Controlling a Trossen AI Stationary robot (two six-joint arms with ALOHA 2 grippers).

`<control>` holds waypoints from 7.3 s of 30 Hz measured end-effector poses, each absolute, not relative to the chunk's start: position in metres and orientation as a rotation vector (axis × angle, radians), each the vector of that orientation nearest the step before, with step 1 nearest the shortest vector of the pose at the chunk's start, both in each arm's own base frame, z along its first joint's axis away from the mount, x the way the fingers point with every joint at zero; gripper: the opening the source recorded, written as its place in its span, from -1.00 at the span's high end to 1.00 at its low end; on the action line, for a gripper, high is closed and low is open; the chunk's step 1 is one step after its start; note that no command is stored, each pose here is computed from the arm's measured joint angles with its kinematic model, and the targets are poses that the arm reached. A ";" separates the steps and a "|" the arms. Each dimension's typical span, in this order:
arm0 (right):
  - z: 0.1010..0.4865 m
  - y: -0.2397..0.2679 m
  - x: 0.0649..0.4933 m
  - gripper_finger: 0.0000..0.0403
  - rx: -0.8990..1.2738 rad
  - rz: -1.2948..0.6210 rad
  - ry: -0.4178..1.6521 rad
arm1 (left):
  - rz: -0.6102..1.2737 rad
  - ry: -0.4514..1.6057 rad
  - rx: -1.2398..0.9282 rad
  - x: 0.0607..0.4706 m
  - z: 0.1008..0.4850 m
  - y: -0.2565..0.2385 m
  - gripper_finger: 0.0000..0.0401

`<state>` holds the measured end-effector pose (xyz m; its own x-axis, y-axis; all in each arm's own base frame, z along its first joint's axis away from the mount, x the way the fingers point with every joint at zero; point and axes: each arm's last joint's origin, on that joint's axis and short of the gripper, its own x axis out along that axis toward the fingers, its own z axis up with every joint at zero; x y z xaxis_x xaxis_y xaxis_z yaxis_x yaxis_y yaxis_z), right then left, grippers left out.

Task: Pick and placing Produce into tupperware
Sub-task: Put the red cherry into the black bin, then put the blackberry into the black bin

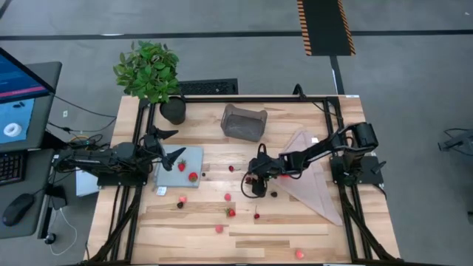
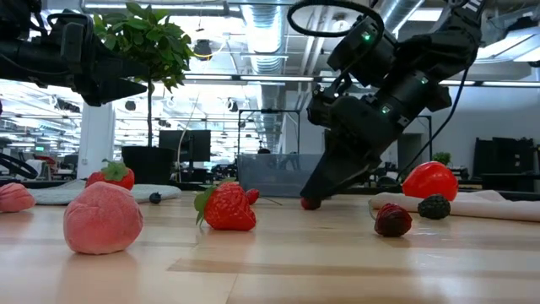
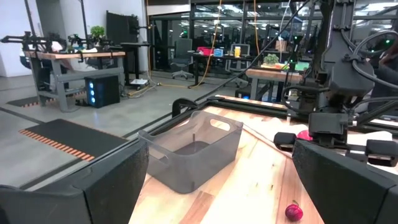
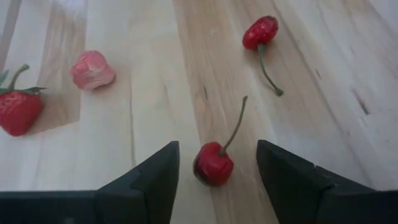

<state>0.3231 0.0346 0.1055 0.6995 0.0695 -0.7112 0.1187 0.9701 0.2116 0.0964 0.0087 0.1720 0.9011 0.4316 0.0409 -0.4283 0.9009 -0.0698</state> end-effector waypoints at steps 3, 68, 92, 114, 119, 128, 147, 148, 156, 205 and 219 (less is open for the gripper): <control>0.105 0.035 0.323 0.02 0.256 -0.030 0.800 | 0.445 -0.056 -0.060 0.096 0.172 0.009 -0.92; 0.217 -0.136 0.368 0.55 0.239 -0.488 0.776 | 0.445 -0.056 -0.061 0.096 0.172 0.009 -0.92; 0.237 -0.068 0.383 -0.24 0.088 -0.235 0.720 | 0.445 -0.056 -0.060 0.096 0.172 0.009 -0.92; 0.248 0.092 0.273 -0.24 -0.044 0.276 0.269 | 0.386 -0.071 -0.145 0.097 0.172 0.007 -0.92; 0.221 0.081 0.237 -0.24 0.049 0.212 0.237 | 0.383 -0.075 -0.168 0.097 0.172 0.007 -0.92; 0.179 0.078 0.216 -0.24 0.248 0.158 0.378 | 0.382 -0.080 -0.197 0.097 0.172 0.007 -0.92; 0.164 0.070 0.212 -0.23 0.660 0.057 0.597 | 0.408 -0.081 -0.189 0.097 0.172 0.008 -0.92; 0.163 0.071 0.211 -0.23 0.663 0.047 0.626 | 0.408 -0.081 -0.189 0.097 0.172 0.008 -0.92; 0.176 0.087 0.211 -0.23 0.567 -0.004 0.732 | 0.409 -0.081 -0.189 0.097 0.172 0.008 -0.92; 0.133 0.110 0.267 0.31 0.308 -0.205 1.084 | 0.393 -0.067 -0.186 0.098 0.171 0.007 -0.92; 0.142 0.074 0.295 0.70 0.303 -0.120 0.939 | 0.392 -0.072 -0.213 0.098 0.171 0.007 -0.92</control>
<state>0.2952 0.0739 0.1419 0.5880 0.0299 -0.8083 0.2315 0.9513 0.2036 0.0979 0.0073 0.1707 0.9220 0.3861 0.0283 -0.3711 0.9023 -0.2194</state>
